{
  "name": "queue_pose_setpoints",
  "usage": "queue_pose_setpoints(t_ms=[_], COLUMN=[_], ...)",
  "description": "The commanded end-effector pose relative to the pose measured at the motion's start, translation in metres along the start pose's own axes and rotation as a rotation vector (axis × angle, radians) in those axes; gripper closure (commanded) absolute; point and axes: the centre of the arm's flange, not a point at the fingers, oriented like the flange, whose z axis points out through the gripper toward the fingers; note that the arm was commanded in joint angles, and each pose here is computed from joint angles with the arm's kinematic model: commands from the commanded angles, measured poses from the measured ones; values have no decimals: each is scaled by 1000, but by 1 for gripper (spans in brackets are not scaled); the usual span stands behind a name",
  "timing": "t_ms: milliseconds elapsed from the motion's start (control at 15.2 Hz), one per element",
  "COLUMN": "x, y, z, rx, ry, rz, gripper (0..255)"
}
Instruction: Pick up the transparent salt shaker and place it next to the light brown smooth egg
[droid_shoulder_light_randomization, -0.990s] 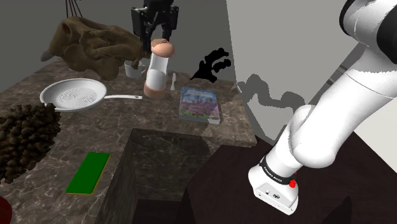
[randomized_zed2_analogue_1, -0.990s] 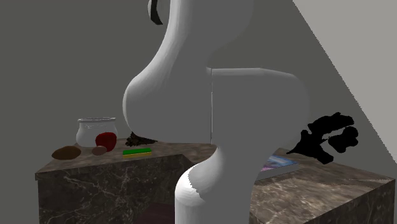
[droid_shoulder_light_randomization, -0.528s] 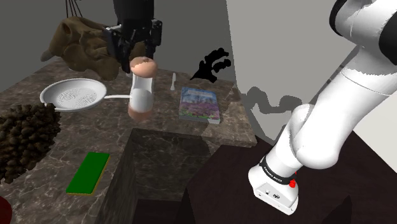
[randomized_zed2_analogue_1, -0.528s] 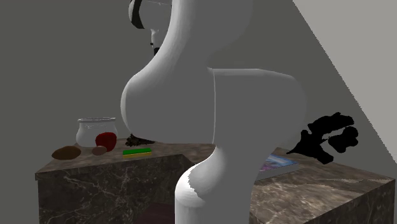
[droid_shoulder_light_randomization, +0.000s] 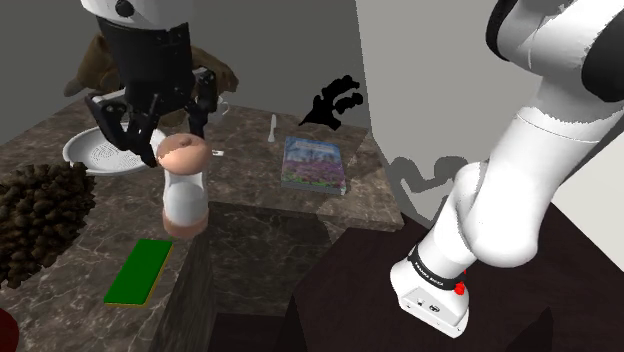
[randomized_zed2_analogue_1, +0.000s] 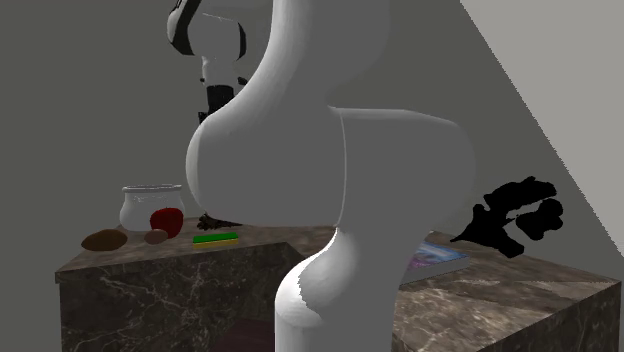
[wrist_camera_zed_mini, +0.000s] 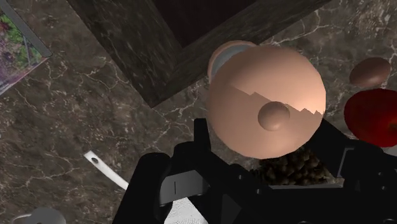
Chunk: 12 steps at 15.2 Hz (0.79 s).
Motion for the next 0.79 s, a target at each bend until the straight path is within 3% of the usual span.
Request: queue_pose_setpoints(t_ms=[0, 726], x=[-5, -35], y=[-26, -160], z=[5, 36], rx=[1, 1], ry=[0, 0], rz=[2, 2], gripper=[255, 255])
